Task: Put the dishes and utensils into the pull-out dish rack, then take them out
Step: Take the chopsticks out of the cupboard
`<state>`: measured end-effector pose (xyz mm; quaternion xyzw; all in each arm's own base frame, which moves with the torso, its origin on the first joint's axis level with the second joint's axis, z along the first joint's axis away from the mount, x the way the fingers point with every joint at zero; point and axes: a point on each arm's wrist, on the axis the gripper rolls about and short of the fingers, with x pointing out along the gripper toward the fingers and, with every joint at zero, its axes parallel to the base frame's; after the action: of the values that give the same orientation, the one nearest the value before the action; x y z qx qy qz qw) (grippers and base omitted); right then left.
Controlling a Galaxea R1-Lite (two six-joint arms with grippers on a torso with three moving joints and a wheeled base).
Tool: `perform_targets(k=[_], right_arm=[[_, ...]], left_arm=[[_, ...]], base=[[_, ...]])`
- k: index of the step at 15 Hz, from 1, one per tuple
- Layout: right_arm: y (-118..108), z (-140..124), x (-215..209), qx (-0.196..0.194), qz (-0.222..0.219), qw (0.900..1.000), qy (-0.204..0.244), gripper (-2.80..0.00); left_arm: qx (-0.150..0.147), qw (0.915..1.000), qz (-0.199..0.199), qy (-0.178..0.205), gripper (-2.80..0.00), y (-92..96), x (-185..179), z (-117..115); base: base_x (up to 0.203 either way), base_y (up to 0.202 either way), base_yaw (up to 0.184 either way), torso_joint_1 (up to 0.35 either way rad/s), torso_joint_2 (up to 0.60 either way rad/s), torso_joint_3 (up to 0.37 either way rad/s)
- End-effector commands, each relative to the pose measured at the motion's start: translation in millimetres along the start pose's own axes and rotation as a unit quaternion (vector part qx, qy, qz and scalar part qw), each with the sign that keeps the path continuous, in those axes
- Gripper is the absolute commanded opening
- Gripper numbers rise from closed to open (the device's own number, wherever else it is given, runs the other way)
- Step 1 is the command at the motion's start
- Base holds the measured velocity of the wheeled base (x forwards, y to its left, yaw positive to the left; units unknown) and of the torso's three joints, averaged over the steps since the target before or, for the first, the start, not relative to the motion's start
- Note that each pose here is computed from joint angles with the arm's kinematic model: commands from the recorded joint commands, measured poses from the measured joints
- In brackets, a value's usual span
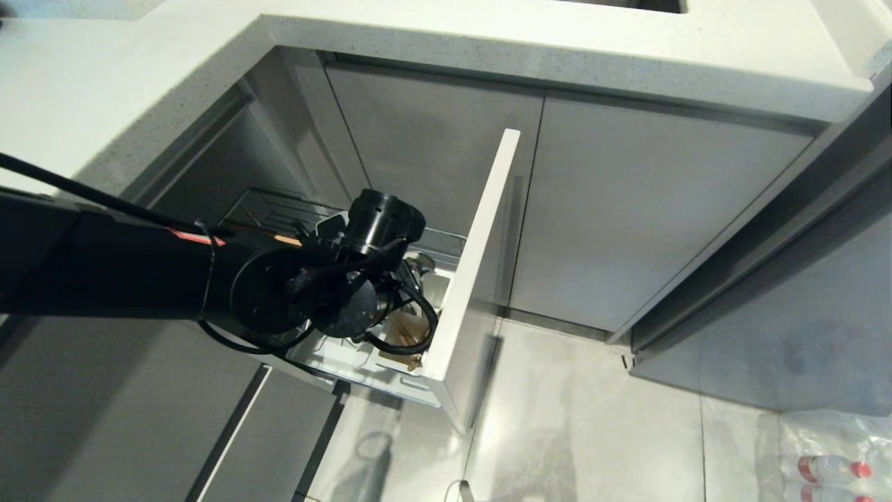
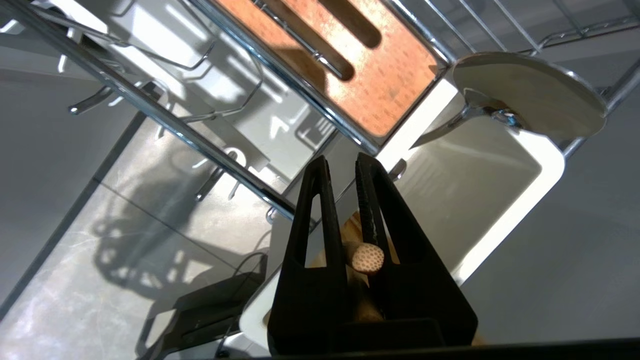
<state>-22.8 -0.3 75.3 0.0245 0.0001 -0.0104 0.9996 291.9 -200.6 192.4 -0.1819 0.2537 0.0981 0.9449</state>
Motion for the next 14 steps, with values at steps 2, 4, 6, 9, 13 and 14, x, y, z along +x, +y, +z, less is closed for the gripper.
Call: perform_targets(k=[2, 4, 6, 9, 13, 14], right_arm=[[0.0, -0.4, 0.2, 0.0, 0.0, 1.0, 0.001, -2.8], [0.0, -0.4, 0.2, 0.0, 0.0, 1.0, 0.001, -2.8], [0.0, -0.4, 0.2, 0.0, 0.0, 1.0, 0.001, -2.8], [0.0, -0.4, 0.2, 0.0, 0.0, 1.0, 0.001, -2.8], [0.0, -0.4, 0.2, 0.0, 0.0, 1.0, 0.001, -2.8], [0.0, -0.4, 0.2, 0.0, 0.0, 1.0, 0.001, -2.8]], left_arm=[[-0.002, 1.0, 0.002, -0.001, -2.8, 0.4, -0.5, -0.1], [-0.002, 1.0, 0.002, -0.002, -2.8, -0.2, -1.1, -0.6], [-0.007, 0.9999, -0.003, -0.014, -2.8, -0.8, -9.9, 4.5], [-0.025, 0.9977, -0.021, -0.06, -2.8, 1.2, -46.4, 24.9], [-0.042, 0.9905, -0.04, -0.125, -2.8, 9.4, -87.5, 52.1], [-0.045, 0.9885, -0.044, -0.137, -2.8, 12.4, -95.9, 58.4]], base=[[0.0, 0.0, 0.0, 0.0, 0.0, 0.0], [0.0, 0.0, 0.0, 0.0, 0.0, 0.0], [0.0, 0.0, 0.0, 0.0, 0.0, 0.0], [0.0, 0.0, 0.0, 0.0, 0.0, 0.0], [0.0, 0.0, 0.0, 0.0, 0.0, 0.0], [0.0, 0.0, 0.0, 0.0, 0.0, 0.0]])
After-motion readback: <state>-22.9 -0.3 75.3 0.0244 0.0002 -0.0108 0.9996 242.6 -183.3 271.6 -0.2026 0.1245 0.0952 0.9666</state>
